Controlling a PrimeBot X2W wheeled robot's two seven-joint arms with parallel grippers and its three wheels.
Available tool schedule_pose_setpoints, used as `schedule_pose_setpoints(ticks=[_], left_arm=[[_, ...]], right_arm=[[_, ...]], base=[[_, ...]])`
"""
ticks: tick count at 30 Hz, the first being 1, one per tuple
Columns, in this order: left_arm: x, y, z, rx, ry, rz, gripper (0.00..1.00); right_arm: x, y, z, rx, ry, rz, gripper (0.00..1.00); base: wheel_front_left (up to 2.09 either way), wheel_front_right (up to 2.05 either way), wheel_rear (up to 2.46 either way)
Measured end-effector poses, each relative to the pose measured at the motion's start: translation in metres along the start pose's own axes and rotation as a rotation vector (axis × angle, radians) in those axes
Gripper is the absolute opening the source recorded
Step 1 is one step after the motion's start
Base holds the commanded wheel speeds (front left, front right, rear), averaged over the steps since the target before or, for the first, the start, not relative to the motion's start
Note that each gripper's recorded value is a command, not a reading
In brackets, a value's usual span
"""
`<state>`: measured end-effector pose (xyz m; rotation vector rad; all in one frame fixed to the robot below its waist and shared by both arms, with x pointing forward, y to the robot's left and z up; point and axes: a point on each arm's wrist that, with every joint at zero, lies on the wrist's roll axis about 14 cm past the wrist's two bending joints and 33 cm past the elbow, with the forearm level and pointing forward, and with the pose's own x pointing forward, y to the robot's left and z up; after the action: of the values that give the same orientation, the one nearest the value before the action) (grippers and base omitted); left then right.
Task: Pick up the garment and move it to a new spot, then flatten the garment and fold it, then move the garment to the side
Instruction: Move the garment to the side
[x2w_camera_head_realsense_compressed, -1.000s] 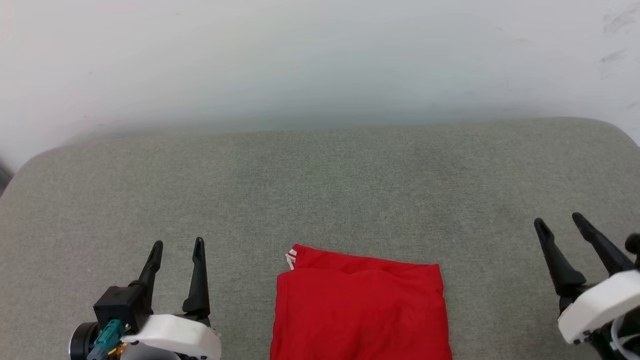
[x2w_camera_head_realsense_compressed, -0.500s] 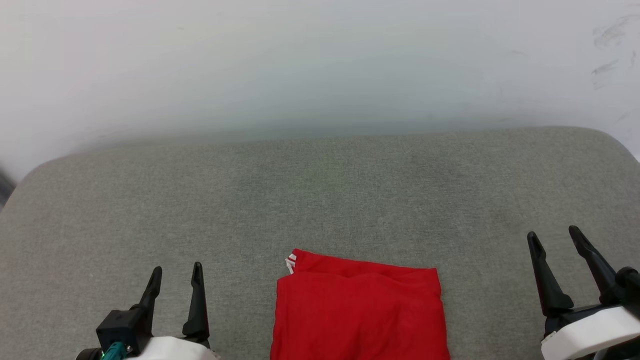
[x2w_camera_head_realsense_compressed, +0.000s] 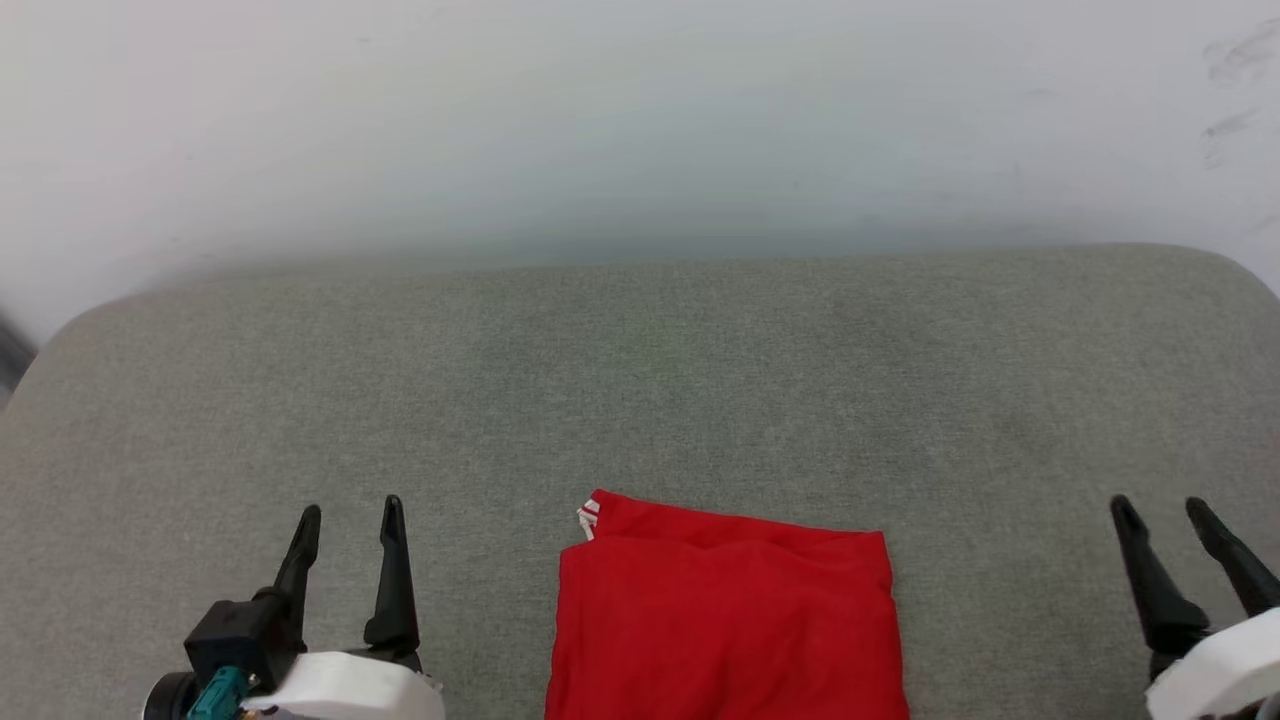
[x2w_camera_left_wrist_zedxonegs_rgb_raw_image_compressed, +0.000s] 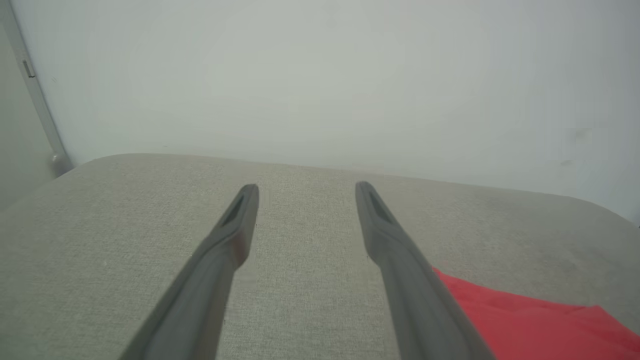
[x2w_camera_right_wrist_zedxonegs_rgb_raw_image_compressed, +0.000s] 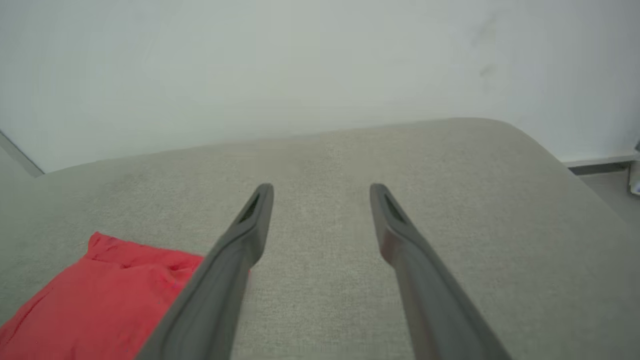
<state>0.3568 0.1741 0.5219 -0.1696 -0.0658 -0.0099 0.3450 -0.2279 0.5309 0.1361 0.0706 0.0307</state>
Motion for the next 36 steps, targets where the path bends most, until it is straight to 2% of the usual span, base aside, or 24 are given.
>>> schedule_pose_setpoints(ticks=[6, 11, 12, 14, 15, 17, 22, 26, 32, 33, 34, 36], left_arm=[[0.009, 0.003, 0.016, -0.003, -0.062, 0.018, 1.00], [0.020, 0.005, 0.025, -0.003, -0.104, 0.035, 1.00], [0.021, 0.008, 0.024, 0.000, -0.102, 0.043, 1.00], [0.024, 0.010, 0.023, 0.000, -0.104, 0.052, 1.00], [0.025, 0.012, 0.022, 0.000, -0.103, 0.057, 1.00], [0.028, 0.013, 0.024, 0.001, -0.112, 0.060, 1.00], [0.037, 0.020, 0.024, 0.014, -0.124, 0.077, 1.00], [0.039, 0.025, 0.013, 0.018, -0.097, 0.096, 1.00], [0.041, 0.030, 0.008, 0.032, -0.089, 0.106, 1.00], [0.041, 0.030, 0.009, 0.034, -0.090, 0.105, 1.00], [0.041, 0.030, 0.009, 0.031, -0.091, 0.105, 1.00], [0.041, 0.028, 0.009, 0.032, -0.093, 0.099, 1.00]], right_arm=[[0.004, -0.049, -0.044, 0.137, 0.289, -0.078, 1.00], [0.016, -0.047, -0.087, 0.220, 0.601, -0.037, 1.00], [0.018, -0.042, -0.095, 0.265, 0.651, -0.022, 1.00], [0.016, -0.033, -0.114, 0.275, 0.787, 0.007, 1.00], [0.019, -0.023, -0.119, 0.303, 0.813, 0.033, 1.00], [0.023, -0.001, -0.130, 0.342, 0.884, 0.090, 1.00], [0.022, 0.067, -0.158, 0.535, 1.053, 0.264, 1.00], [0.023, 0.103, -0.169, 0.672, 1.122, 0.361, 1.00], [0.026, 0.120, -0.176, 0.744, 1.162, 0.399, 1.00], [0.026, 0.122, -0.176, 0.749, 1.160, 0.403, 0.38], [0.026, 0.123, -0.175, 0.754, 1.159, 0.407, 0.00], [0.025, 0.126, -0.174, 0.747, 1.160, 0.415, 0.00]], base=[[0.00, 0.00, 0.00], [0.00, 0.00, 0.00], [0.00, 0.00, 0.00], [0.00, 0.00, 0.00], [0.00, 0.00, 0.00], [0.00, 0.00, 0.00], [0.00, 0.00, 0.00], [0.00, 0.00, 0.00], [0.00, 0.00, 0.00], [0.00, 0.00, 0.00], [0.00, 0.00, 0.00], [0.00, 0.00, 0.00]])
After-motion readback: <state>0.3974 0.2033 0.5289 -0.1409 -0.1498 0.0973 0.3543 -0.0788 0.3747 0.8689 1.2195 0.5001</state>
